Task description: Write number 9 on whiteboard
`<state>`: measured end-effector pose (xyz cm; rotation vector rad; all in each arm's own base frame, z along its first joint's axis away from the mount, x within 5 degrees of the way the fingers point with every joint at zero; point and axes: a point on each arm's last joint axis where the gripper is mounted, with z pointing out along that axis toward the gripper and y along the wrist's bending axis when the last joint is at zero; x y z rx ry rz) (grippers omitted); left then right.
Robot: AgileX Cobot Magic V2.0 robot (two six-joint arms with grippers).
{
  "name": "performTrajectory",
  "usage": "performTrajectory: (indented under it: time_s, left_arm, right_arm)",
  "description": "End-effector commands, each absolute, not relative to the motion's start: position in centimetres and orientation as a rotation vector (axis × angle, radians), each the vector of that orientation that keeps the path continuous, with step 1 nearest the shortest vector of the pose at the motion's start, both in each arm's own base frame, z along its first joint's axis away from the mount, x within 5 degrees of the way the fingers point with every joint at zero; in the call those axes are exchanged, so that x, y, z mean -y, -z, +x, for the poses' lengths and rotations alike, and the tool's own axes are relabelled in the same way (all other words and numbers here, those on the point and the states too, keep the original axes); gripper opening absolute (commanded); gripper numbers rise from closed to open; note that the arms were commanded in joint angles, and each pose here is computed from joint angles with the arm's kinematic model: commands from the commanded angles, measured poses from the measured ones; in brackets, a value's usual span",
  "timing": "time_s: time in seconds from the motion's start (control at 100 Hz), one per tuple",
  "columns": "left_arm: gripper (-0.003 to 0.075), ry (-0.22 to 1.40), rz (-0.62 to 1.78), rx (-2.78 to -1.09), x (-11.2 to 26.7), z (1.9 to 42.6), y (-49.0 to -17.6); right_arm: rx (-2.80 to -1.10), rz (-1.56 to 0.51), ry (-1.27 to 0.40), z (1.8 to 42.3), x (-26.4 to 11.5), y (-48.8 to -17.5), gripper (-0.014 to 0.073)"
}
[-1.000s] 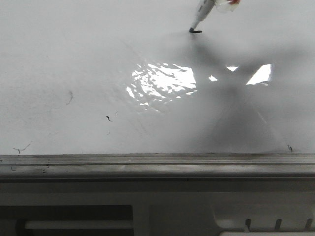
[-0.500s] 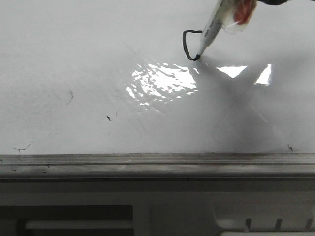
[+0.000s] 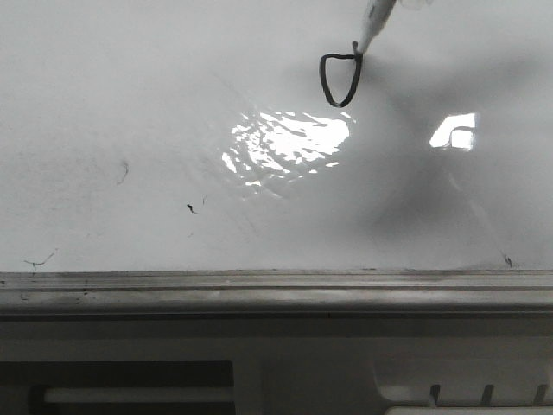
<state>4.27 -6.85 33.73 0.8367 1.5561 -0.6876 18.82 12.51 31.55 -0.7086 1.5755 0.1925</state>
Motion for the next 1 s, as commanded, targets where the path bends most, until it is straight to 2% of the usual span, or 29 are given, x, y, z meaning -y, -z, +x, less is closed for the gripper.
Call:
performTrajectory:
  time_s: [0.0,0.2,0.35,0.59,0.74,0.8,0.9,0.99]
  left_arm:
    - [0.0187,0.715,0.774,-1.528,6.9,4.5,-34.7]
    - [0.0187,0.717,0.775,-1.539,6.9,4.6,-34.4]
    - [0.0187,0.715,0.770,-1.537,6.9,4.6,-34.4]
    - [0.0214,0.756,0.703,-1.565,7.1,5.2,-33.7]
    - [0.0363,0.830,0.705,-1.638,8.4,6.7,-33.1]
    - [0.0390,0.879,0.758,-1.655,9.4,7.3,-32.7]
    - [0.0391,0.965,0.952,-1.566,11.3,7.8,-32.3]
    - [0.0391,1.066,0.985,-1.531,12.7,8.9,-32.0]
  right_arm:
    - [-1.662,-0.749,-0.225,18.3,-12.7,-30.1,-0.0060]
    - [-1.723,-0.829,-0.306,15.7,-13.7,-25.9,-0.0060]
    - [-1.692,-0.807,-0.306,15.5,-13.8,-25.8,-0.0061]
    - [-1.591,-0.797,-0.382,14.8,-13.9,-30.7,-0.0064]
    - [-1.577,-0.900,-0.479,13.4,-14.5,-34.3,-0.0069]
    - [-1.579,-0.941,-0.507,13.0,-14.8,-35.1,-0.0069]
    - [-1.574,-1.002,-0.548,12.4,-15.5,-36.2,-0.0069]
    - [-1.566,-1.047,-0.574,11.8,-16.1,-36.4,-0.0069]
